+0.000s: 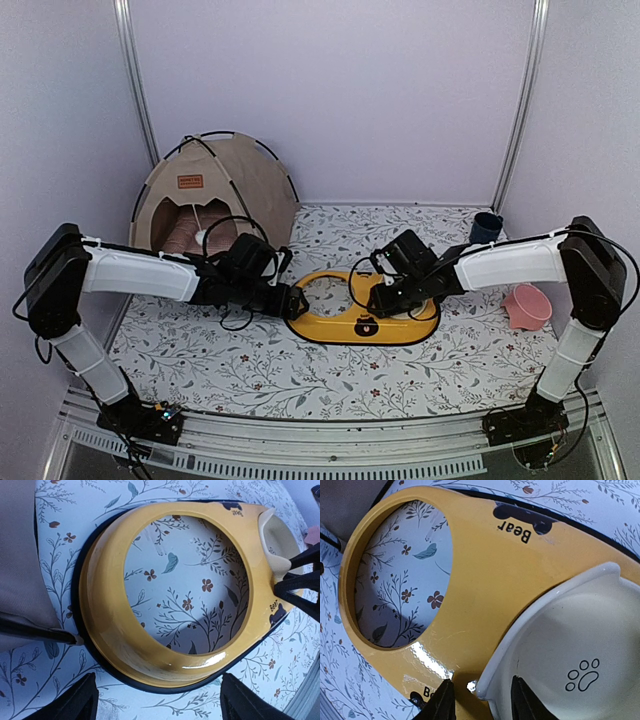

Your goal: Set up the pet tent

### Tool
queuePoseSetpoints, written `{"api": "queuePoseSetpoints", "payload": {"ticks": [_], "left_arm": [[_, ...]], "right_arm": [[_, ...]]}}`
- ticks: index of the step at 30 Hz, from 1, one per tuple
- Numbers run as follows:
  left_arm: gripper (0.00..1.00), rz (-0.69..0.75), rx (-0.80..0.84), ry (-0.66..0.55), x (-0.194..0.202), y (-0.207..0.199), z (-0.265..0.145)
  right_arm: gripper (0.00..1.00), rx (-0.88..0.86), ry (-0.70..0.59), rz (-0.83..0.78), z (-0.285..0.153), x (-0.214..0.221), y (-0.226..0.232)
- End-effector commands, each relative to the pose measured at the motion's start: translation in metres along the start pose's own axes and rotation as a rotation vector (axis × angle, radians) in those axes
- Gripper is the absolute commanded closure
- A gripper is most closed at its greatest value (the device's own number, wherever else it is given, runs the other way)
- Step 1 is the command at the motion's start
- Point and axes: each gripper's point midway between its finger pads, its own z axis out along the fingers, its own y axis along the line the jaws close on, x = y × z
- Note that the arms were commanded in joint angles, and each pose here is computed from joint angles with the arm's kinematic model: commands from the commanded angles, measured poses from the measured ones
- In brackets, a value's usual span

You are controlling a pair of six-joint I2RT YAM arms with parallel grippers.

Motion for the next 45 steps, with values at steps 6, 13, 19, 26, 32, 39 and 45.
{"api": "queuePoseSetpoints", "payload": {"ticks": [6, 13, 19, 26, 32, 39, 45], "left_arm": [[0.15, -0.007, -0.004, -0.002, -0.001, 0.004, 0.003], [0.15, -0.018, 0.023, 0.001, -0.002, 0.000, 0.009], [0.15, -0.033, 0.045, 0.011, 0.001, -0.005, 0.015], [0.15, -0.035, 0.059, 0.017, 0.001, -0.015, 0.025], [0.16, -0.026, 0.073, 0.032, 0.004, -0.031, 0.039], [0.16, -0.003, 0.118, 0.043, 0.005, -0.059, 0.049], [0.16, 0.007, 0.146, 0.048, 0.006, -0.074, 0.052]], "right_arm": [[0.47, 0.068, 0.063, -0.002, 0.008, 0.014, -0.009], [0.37, 0.052, -0.027, -0.003, -0.024, -0.019, 0.001], [0.27, 0.027, -0.122, 0.028, -0.056, -0.043, 0.003], [0.18, 0.067, -0.207, 0.164, -0.083, -0.053, -0.041], [0.09, 0.089, -0.300, 0.375, -0.105, -0.045, -0.102], [0.01, 0.194, -0.397, 0.637, -0.134, -0.021, -0.185], [0.01, 0.284, -0.468, 0.811, -0.156, 0.003, -0.237]]}}
